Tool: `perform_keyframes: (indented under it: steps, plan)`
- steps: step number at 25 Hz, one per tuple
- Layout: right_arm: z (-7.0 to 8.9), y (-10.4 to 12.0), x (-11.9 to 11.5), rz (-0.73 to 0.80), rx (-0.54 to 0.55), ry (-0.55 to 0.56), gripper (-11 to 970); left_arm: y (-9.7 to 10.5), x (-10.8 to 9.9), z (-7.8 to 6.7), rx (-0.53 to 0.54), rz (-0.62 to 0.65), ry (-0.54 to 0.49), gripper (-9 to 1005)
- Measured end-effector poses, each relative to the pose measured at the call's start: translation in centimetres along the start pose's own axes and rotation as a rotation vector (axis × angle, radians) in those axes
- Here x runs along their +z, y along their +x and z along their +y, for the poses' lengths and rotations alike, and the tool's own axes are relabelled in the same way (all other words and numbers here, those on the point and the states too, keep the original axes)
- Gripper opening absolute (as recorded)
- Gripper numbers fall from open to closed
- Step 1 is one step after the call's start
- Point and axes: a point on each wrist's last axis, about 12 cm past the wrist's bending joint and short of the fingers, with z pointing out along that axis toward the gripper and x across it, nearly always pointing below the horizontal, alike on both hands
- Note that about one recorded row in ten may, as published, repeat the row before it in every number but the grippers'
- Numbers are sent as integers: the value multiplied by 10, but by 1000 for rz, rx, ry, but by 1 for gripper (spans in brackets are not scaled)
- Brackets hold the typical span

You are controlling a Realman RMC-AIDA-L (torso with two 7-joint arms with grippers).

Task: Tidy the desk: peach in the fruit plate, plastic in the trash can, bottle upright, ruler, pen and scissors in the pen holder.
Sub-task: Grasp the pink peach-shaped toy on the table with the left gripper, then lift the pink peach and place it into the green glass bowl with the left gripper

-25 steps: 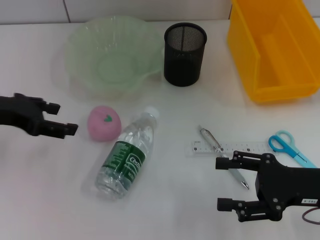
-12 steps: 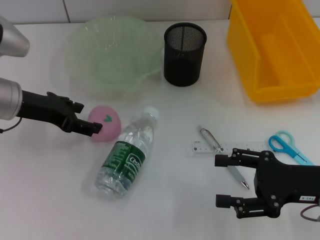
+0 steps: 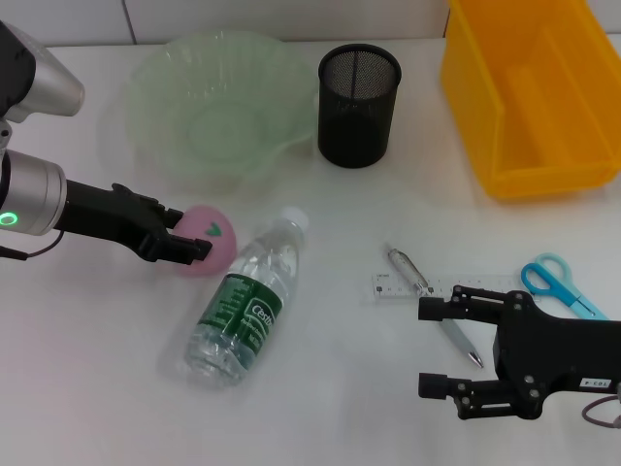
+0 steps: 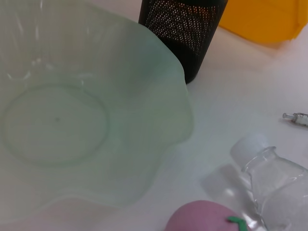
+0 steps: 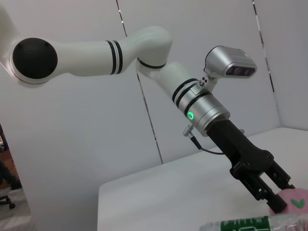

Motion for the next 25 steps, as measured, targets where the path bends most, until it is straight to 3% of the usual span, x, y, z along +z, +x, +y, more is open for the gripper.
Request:
perform_keyframes:
  steps: [3, 13, 18, 21, 25]
  plan:
    - [0, 0, 0, 0, 0, 0, 808, 0, 0, 0, -2, -3, 0, 702]
    - [0, 1, 2, -3, 7, -1, 807, 3, 0, -2, -10, -9, 16, 271]
    - [0, 1, 2, -3, 8, -1, 807, -2, -8, -8, -10, -48, 82, 162]
    - [1, 1, 2, -6, 8, -4, 807, -12, -27, -12, 4, -136, 118, 147]
    - [1, 1, 2, -9, 9, -5, 807, -33, -59, -5, 31, -290, 46, 126]
